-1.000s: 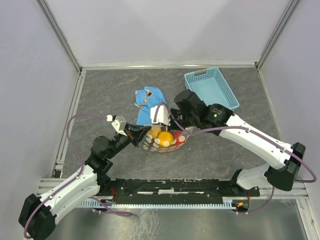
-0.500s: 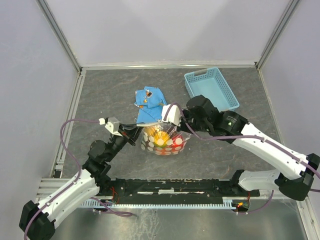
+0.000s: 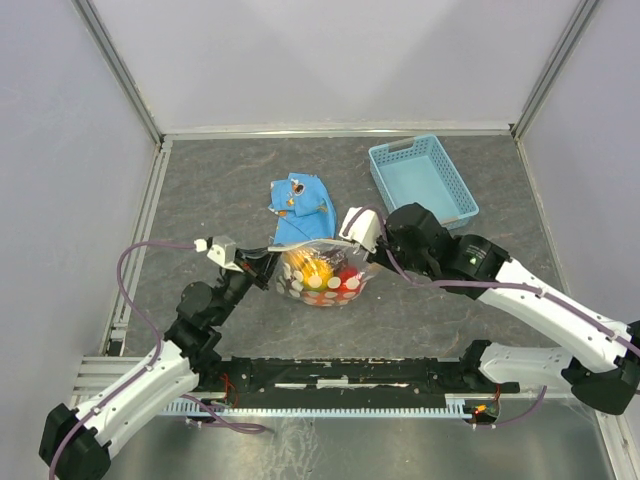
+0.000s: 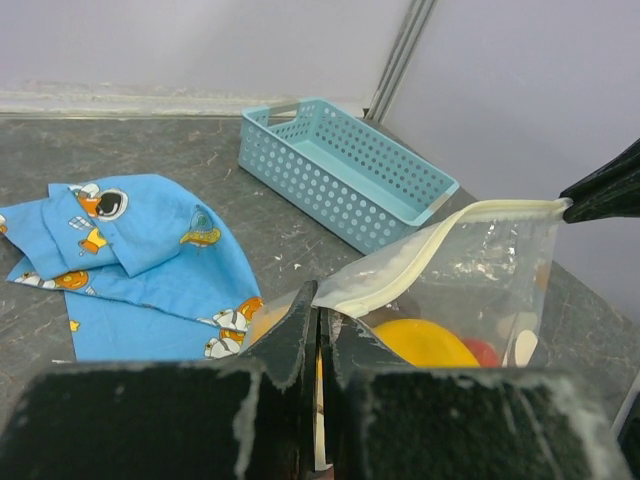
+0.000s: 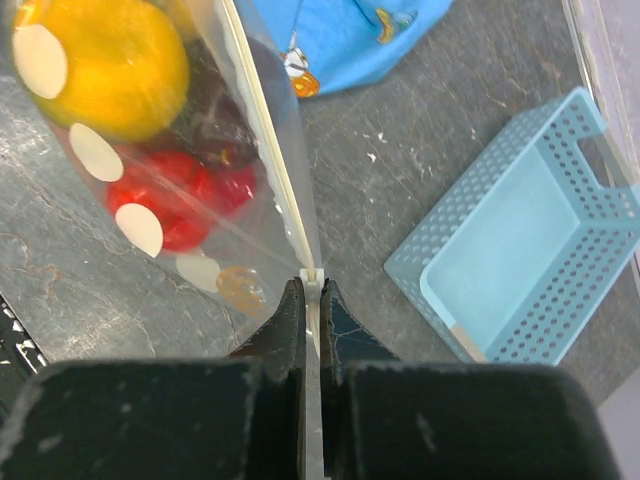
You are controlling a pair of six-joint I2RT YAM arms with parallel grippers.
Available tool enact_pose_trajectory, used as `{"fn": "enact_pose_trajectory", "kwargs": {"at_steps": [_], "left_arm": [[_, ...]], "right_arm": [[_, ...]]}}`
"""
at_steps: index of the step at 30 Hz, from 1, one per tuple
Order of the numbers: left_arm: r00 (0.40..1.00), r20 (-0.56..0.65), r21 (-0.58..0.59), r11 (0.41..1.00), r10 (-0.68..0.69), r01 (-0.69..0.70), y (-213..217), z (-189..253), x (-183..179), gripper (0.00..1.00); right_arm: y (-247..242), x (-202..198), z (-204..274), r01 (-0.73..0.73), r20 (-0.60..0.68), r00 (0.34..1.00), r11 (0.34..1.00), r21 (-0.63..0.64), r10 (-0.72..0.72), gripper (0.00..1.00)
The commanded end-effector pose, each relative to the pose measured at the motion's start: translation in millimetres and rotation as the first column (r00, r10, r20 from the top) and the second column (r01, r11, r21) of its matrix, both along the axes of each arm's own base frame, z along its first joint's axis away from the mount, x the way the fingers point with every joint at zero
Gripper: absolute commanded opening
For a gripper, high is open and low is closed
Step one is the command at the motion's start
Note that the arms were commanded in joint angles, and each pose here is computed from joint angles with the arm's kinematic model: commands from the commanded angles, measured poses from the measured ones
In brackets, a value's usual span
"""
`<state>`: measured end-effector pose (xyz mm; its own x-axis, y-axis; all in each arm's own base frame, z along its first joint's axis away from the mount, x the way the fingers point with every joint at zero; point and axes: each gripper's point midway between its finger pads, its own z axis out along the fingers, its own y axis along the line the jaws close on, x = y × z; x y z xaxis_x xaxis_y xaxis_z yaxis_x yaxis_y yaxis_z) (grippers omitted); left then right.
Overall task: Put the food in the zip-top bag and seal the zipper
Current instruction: Zip the zipper food storage bag at the center of the board.
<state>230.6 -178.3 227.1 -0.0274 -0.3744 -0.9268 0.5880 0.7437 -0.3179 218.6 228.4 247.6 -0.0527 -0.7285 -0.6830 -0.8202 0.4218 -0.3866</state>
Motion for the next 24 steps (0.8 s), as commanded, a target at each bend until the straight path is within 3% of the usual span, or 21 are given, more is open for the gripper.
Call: {"fn": "enact_pose_trajectory", "kwargs": {"at_steps": [1,12,19,24], "left_arm": [[0.997,0.02,-0.03,0.997,0.068,-0.068,9.6,11.0,8.9,0.03],[1.0,-0.012,0.022,1.0,0.019,-0.019,-6.1,5.5,15.4,0.03],[0.999,-0.036,0.035,0.999,0.034,-0.033,-18.9,16.2,37.8,0.03],[0.997,-0.038,0.062,0.996,0.072,-0.07,-27.9,23.0,62.8,0.03]], "right_arm": [[-30.3,6.6,8.0,0.181,0.028,0.983,0.983,0.028,-0.182,0.02],[-58.5,12.4,0.1,0.344,0.035,0.938,0.938,0.047,-0.345,0.02],[-71.5,45.6,10.1,0.456,0.104,0.881,0.887,0.071,-0.462,0.02],[-77.9,74.2,25.1,0.492,0.153,0.843,0.855,0.165,-0.515,0.02]]}}
